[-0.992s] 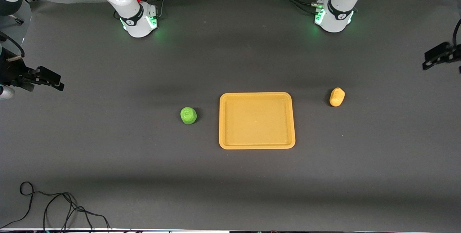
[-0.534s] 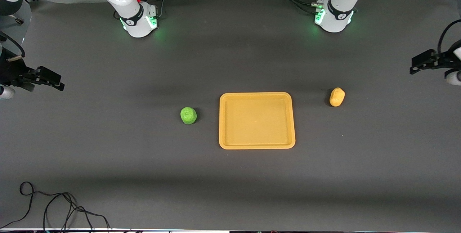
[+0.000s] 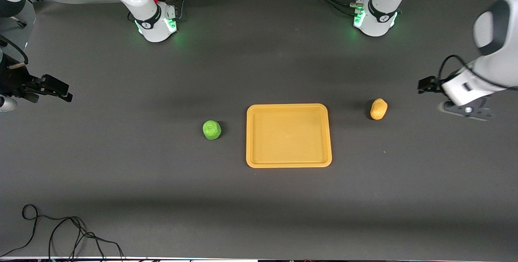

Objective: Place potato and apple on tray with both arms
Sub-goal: 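Reach the left gripper down to the yellow potato and grasp it, then carry the potato onto the tray while the right gripper reaches the apple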

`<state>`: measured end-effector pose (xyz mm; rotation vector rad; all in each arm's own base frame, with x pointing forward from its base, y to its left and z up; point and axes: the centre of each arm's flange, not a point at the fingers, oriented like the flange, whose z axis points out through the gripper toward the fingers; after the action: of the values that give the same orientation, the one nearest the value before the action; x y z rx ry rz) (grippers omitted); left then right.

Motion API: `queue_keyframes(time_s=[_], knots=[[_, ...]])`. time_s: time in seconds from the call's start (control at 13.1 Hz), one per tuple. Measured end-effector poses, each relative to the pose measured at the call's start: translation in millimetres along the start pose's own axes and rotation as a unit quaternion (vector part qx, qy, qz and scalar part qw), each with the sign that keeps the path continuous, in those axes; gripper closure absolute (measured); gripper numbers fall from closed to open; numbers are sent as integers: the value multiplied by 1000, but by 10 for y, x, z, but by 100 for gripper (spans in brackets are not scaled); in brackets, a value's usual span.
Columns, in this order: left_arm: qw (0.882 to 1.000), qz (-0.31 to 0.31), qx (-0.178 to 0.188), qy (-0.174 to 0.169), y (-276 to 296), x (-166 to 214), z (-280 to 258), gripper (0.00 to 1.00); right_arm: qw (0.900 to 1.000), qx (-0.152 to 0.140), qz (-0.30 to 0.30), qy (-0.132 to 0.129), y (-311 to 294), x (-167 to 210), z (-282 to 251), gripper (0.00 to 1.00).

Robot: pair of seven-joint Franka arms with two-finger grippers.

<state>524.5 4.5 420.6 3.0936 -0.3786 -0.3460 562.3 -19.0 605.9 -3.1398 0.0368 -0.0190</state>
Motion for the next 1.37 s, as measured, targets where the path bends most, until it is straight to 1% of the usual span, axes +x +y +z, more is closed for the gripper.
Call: queue_keyframes(time_s=[0.08,0.15,0.23,0.31,0.46,0.61,0.69,0.76,0.92,1.07,1.15,1.22,1.37], knots=[[1000,-2,0,3,-7,-13,262,3,1000,0,0,0,0,0,0,0],[1000,-2,1,13,-16,-28,516,3,1000,0,0,0,-1,0,0,0],[1000,6,4,26,-9,-41,760,3,1000,0,0,0,0,0,0,0],[999,19,5,30,39,-46,975,2,1000,0,0,0,-3,0,0,0],[999,52,4,11,308,12,1364,2,1000,0,-4,1,-48,0,-9,0],[997,79,2,-12,563,101,1675,5,1000,0,-15,3,-167,-4,-29,0],[996,91,2,-18,677,154,1839,6,1000,1,-24,4,-277,-10,-42,0],[995,99,2,-20,746,197,1984,7,1000,2,-31,6,-420,-17,-59,0],[994,106,0,-24,809,253,2225,7,1000,3,-25,7,-783,-51,-75,0],[994,108,0,-14,812,303,2335,7,1000,5,-16,6,-1228,-122,-65,0],[994,108,1,-8,813,325,2370,12,1000,6,-13,5,-1479,-170,-48,0],[994,109,0,-9,816,333,2415,25,1000,8,-9,3,-1773,-233,-18,0],[995,101,-1,-6,815,361,2399,44,1000,11,7,6,-2422,-390,76,0]])
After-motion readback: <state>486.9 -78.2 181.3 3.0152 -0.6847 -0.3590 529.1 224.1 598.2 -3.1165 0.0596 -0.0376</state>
